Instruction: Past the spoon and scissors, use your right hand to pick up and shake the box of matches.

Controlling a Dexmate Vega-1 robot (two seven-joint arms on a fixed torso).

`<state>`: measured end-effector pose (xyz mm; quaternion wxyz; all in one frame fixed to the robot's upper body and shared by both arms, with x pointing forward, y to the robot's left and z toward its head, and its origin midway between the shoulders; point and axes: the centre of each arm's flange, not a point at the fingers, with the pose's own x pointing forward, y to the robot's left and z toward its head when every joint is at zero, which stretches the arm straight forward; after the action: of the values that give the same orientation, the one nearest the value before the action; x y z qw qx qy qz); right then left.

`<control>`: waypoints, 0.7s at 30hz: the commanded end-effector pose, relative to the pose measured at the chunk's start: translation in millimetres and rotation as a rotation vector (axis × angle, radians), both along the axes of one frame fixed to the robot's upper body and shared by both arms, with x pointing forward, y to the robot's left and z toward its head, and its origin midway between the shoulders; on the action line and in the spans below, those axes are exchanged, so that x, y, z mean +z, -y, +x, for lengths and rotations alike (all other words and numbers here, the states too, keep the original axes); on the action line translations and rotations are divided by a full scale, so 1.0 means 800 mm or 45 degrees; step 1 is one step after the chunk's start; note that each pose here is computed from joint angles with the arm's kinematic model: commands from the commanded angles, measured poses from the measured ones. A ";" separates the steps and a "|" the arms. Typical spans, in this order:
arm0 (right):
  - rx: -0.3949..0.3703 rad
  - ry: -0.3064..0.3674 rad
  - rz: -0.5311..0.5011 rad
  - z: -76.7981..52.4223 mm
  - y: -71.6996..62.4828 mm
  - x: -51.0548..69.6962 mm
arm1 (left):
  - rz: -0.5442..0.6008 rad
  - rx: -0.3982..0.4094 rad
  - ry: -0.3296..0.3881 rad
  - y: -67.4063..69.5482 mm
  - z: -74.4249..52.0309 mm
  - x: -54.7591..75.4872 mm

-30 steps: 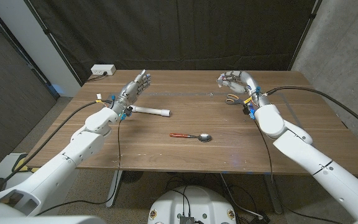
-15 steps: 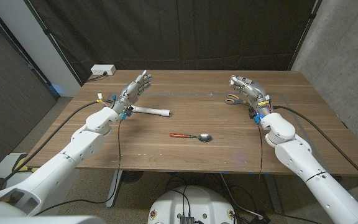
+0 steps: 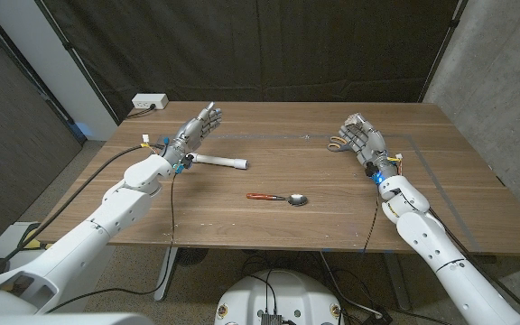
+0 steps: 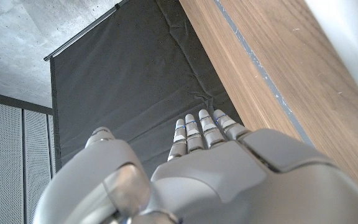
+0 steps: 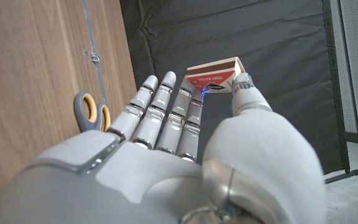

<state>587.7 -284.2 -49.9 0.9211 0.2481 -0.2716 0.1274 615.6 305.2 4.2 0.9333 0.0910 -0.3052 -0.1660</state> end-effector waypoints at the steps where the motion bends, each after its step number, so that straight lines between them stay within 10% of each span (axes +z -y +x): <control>1: -0.170 0.123 -0.279 -0.021 -0.007 0.036 | 0.014 0.005 0.000 -0.004 -0.002 -0.001; 21: -0.927 0.443 -1.337 -0.072 -0.080 0.115 | 0.000 0.021 0.017 -0.013 -0.009 -0.004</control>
<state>565.7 -266.5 1.8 0.9409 -0.0802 -0.3276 0.0297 610.0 311.9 0.7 0.9328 0.0975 -0.3066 -0.1621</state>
